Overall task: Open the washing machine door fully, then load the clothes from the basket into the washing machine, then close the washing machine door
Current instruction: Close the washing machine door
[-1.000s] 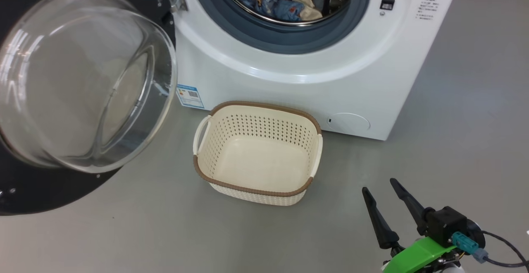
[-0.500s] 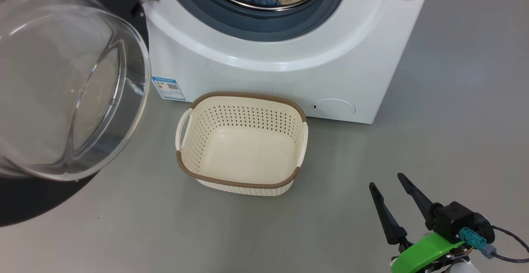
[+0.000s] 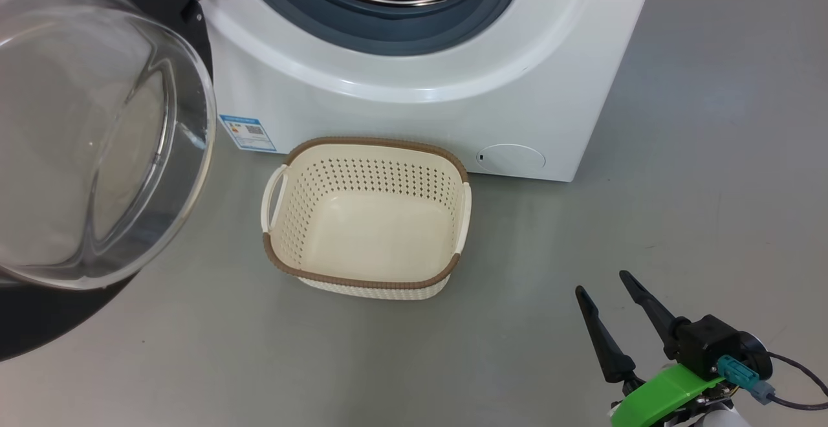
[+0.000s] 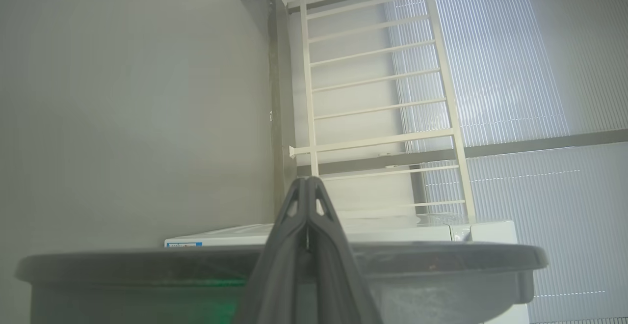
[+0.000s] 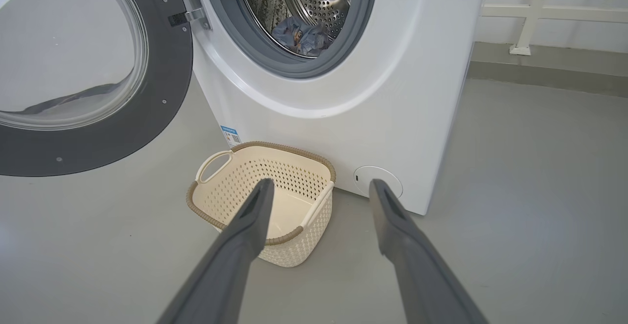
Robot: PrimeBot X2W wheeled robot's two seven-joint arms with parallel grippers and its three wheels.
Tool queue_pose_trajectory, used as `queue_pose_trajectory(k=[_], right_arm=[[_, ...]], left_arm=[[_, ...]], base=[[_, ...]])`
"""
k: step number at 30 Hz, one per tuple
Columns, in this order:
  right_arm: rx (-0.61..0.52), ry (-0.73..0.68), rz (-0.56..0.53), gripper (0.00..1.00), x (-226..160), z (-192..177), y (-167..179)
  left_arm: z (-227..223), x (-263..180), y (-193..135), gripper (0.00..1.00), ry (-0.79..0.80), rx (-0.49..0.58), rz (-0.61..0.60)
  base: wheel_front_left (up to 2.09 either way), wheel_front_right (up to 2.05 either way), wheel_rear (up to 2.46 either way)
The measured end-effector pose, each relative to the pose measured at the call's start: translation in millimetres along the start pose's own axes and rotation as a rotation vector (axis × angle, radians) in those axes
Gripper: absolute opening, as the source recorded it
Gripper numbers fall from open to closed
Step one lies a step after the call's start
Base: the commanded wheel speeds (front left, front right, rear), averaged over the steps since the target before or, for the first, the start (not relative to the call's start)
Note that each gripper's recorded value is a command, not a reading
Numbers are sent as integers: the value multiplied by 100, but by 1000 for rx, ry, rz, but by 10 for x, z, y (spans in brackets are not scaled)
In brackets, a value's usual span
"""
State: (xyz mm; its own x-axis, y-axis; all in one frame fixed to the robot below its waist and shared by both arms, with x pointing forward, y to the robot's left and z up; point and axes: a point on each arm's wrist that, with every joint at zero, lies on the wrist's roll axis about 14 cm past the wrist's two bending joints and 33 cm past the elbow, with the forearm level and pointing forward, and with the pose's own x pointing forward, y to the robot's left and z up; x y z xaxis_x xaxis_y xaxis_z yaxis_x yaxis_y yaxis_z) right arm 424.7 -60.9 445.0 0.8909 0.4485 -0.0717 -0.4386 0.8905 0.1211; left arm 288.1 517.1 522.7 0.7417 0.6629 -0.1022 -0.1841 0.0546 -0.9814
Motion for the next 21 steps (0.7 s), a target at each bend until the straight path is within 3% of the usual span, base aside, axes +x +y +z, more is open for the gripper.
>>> queue_pose_trajectory(k=[13,21], right_arm=[[4,5,7,100,22,-23,24],[9,13,26,100,65,-55,88]], left_arm=[[-156,-57,-90,0,136,1,-39],[-411,-241,-148,0,308,-26,-81]], base=[[0,0,0],[0,0,0]])
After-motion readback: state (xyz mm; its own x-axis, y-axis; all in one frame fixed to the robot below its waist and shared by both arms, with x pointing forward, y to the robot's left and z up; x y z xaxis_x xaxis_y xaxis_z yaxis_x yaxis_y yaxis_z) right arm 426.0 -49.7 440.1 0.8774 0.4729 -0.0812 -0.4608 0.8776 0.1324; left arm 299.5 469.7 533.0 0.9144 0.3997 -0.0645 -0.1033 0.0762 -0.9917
